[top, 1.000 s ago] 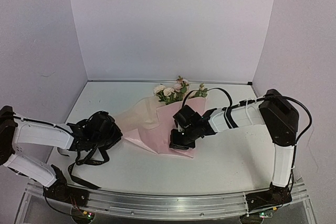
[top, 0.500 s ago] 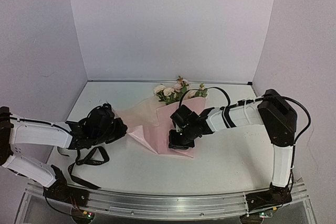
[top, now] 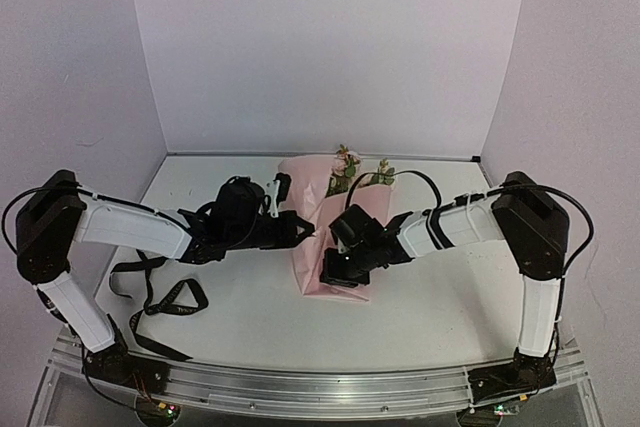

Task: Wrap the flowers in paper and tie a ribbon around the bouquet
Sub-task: Fold the 2/3-folded wrapping paper at the center of the board.

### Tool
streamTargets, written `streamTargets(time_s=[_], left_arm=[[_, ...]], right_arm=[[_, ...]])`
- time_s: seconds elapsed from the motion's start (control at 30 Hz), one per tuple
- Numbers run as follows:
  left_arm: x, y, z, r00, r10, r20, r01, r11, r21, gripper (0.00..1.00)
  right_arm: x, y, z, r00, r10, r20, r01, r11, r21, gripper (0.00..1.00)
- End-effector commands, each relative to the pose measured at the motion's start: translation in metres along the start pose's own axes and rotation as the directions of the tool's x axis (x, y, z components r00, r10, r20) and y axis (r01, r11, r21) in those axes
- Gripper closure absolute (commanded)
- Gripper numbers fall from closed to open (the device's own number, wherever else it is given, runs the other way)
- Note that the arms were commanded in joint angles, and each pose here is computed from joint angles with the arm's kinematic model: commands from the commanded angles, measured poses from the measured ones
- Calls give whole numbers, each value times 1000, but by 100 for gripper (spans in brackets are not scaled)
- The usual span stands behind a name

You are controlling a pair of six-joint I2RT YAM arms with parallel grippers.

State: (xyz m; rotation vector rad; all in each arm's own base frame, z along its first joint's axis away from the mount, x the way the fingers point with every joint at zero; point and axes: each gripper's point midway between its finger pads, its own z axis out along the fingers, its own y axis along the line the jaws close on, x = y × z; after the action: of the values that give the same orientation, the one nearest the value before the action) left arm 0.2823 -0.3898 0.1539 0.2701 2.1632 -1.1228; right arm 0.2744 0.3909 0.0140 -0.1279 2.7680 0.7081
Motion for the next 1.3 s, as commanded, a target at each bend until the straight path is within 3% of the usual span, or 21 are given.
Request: streamTargets(time_s=[0.0, 0.37, 0.53, 0.8, 1.0, 1.27], left_arm=[[1, -22, 13, 997, 53, -54, -47, 994, 95, 100], [6, -26, 26, 994, 63, -93, -51, 991, 125, 100], [7, -34, 33, 990, 78, -116, -59, 985, 161, 100], [8, -44, 40, 985, 100, -141, -70, 977, 204, 100], [9, -49, 42, 982, 108, -157, -70, 971, 229, 100], [8, -59, 46, 980, 112, -167, -62, 958, 279, 100]], right_arm=[[-10, 1, -19, 996, 80, 47, -78, 996, -45, 79], [-26, -1, -73, 979, 116, 169, -103, 991, -86, 77], [-18, -43, -96, 976, 78, 205, -97, 992, 79, 71], [5, -98, -90, 985, 108, 138, -130, 977, 166, 39], [1, -98, -78, 987, 109, 117, -129, 976, 173, 41], [-3, -93, -51, 991, 117, 69, -128, 975, 180, 64]])
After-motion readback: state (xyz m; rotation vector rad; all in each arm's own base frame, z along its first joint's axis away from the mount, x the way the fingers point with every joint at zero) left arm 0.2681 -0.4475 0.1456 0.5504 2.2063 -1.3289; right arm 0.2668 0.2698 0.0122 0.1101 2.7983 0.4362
